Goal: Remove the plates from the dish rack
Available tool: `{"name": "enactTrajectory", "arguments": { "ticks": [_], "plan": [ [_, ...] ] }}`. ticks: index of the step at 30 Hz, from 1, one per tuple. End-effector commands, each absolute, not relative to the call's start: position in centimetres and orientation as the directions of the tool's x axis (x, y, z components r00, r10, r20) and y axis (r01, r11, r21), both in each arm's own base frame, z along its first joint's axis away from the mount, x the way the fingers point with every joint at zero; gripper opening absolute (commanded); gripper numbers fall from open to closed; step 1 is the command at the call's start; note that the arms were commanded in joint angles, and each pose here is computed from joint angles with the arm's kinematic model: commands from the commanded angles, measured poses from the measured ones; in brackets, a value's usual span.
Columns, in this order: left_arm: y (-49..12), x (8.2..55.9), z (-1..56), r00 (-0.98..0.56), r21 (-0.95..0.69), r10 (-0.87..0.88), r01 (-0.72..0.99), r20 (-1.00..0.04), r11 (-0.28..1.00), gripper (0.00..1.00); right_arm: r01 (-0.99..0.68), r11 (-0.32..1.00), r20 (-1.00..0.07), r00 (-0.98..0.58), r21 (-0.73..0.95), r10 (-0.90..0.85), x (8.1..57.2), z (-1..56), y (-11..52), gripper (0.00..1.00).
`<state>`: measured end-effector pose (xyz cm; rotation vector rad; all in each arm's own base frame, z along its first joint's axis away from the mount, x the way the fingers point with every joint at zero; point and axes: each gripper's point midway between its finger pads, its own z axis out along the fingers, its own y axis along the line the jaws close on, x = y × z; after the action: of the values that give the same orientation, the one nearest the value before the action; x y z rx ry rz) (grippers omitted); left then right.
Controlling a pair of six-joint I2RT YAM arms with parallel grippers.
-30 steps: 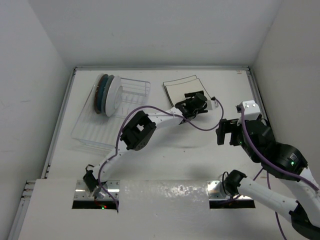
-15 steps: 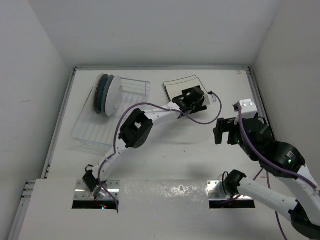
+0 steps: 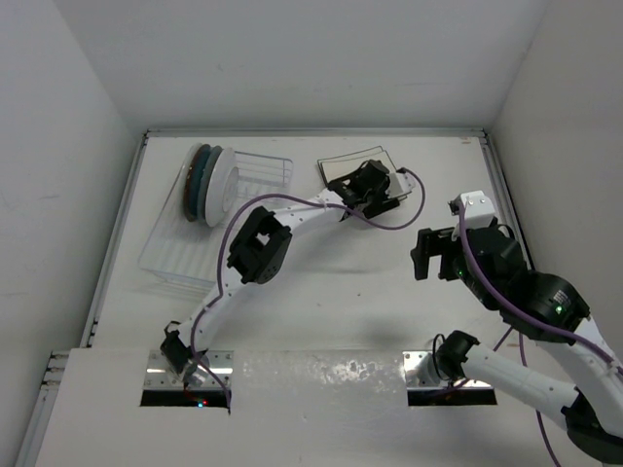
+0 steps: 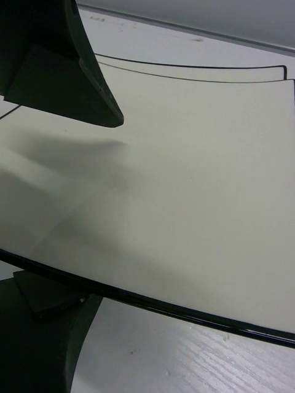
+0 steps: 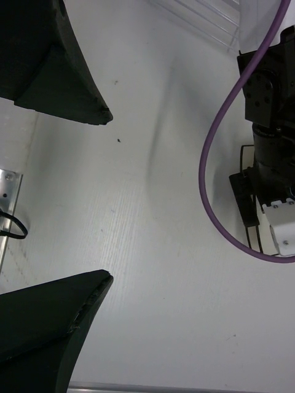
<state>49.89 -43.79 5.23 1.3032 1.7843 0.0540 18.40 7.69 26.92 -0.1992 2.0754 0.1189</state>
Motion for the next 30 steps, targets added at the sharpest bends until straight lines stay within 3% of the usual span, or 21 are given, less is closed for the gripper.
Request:
{"name": "enactTrajectory", "arguments": {
  "ticks": [1,21,30],
  "plan": [
    [-44.5,49.6,8.4,-0.064,0.419,0.705,0.765,-0.706,0.489,0.82,-0.205,0.978,-0.883,-0.464,0.033,-0.068,18.9,27.5,8.7,0.99],
    [-44.1,48.6,7.5,-0.287,0.085,0.527,0.815,-0.800,0.573,0.86,-0.217,0.975,-0.886,-0.461,0.058,-0.050,18.4,28.1,8.7,0.99],
    [-43.6,48.3,6.5,-0.319,0.051,0.504,0.805,-0.802,0.591,0.84,-0.222,0.973,-0.888,-0.458,0.064,-0.046,18.4,28.2,8.8,0.99]
  ]
}}
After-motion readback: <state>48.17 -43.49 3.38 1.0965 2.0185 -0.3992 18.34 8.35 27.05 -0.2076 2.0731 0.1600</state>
